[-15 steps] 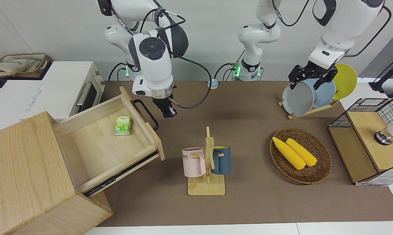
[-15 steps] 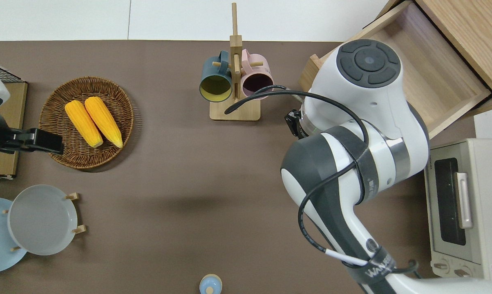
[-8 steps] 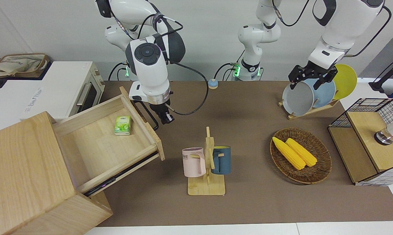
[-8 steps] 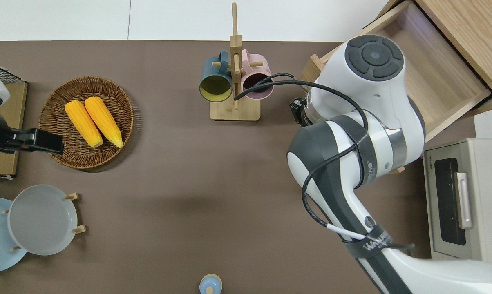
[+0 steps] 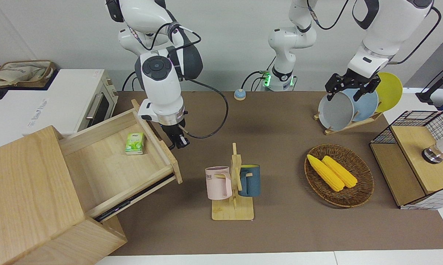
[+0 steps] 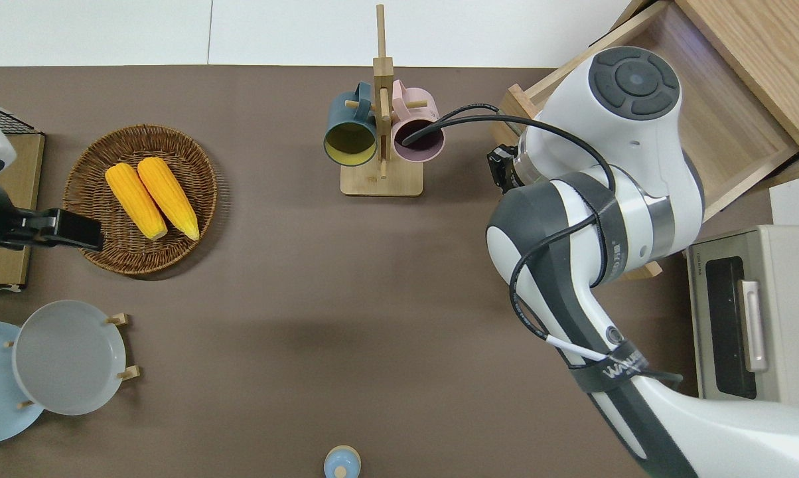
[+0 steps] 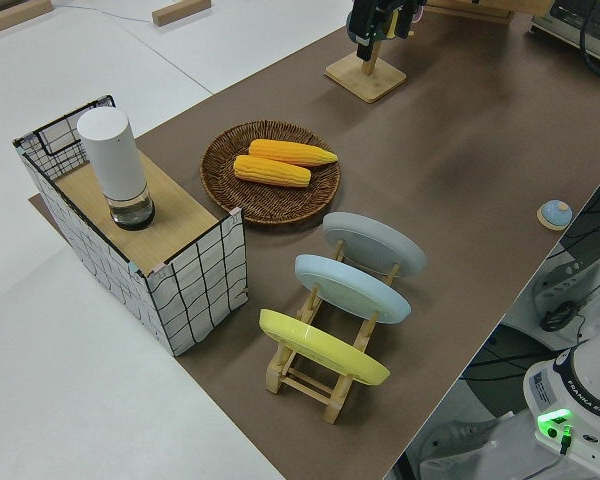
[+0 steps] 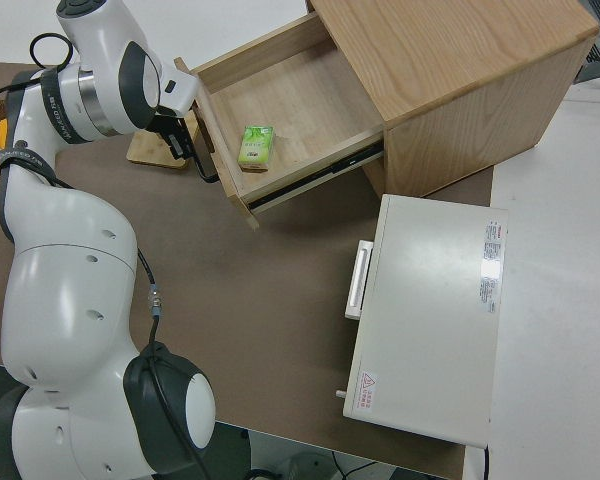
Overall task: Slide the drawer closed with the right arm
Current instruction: 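Push the drawer front with the right gripper away from the robot, then keep pushing the drawer with the right gripper until it shuts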
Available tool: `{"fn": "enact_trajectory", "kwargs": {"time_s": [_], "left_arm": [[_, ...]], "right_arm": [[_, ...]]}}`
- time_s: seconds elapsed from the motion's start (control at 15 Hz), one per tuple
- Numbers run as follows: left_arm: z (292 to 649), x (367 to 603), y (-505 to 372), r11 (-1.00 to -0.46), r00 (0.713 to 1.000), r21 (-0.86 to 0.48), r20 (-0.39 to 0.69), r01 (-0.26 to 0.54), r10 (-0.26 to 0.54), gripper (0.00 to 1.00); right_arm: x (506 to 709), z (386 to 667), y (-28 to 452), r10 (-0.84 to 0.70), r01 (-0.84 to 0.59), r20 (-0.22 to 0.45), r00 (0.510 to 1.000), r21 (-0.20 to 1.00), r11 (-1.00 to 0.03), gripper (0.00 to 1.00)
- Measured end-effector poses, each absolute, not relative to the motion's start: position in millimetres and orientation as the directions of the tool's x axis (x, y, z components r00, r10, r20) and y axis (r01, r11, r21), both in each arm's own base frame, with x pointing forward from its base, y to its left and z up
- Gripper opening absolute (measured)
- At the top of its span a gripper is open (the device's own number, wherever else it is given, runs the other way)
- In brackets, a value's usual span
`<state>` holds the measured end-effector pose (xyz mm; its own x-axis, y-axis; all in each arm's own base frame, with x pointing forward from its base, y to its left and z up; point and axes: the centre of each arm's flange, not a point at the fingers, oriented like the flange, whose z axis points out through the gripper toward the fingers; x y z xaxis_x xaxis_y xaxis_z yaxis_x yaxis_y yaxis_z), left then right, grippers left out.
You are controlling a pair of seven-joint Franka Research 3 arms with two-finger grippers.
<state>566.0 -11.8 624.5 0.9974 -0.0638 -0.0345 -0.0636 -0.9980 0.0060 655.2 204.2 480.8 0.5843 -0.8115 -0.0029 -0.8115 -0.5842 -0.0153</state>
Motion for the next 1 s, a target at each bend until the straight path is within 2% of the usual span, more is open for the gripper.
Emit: {"fn": "enact_trajectory", "kwargs": {"time_s": [0.53,1.0], "left_arm": [[625,566,-12,-0.998,0.997,0.006,-0.035,-0.064,-0.064,1.00],[625,566,-12,-0.998,0.997,0.006,-0.035,-0.064,-0.064,1.00]], "right_arm": [[676,480,151,-0.802,-0.802,0.016,0.597,-0.024,-0.597,0.01],[692,478,103,-0.817,-0.816,0.020,0.577,-0.030,-0.577,0.01]]}}
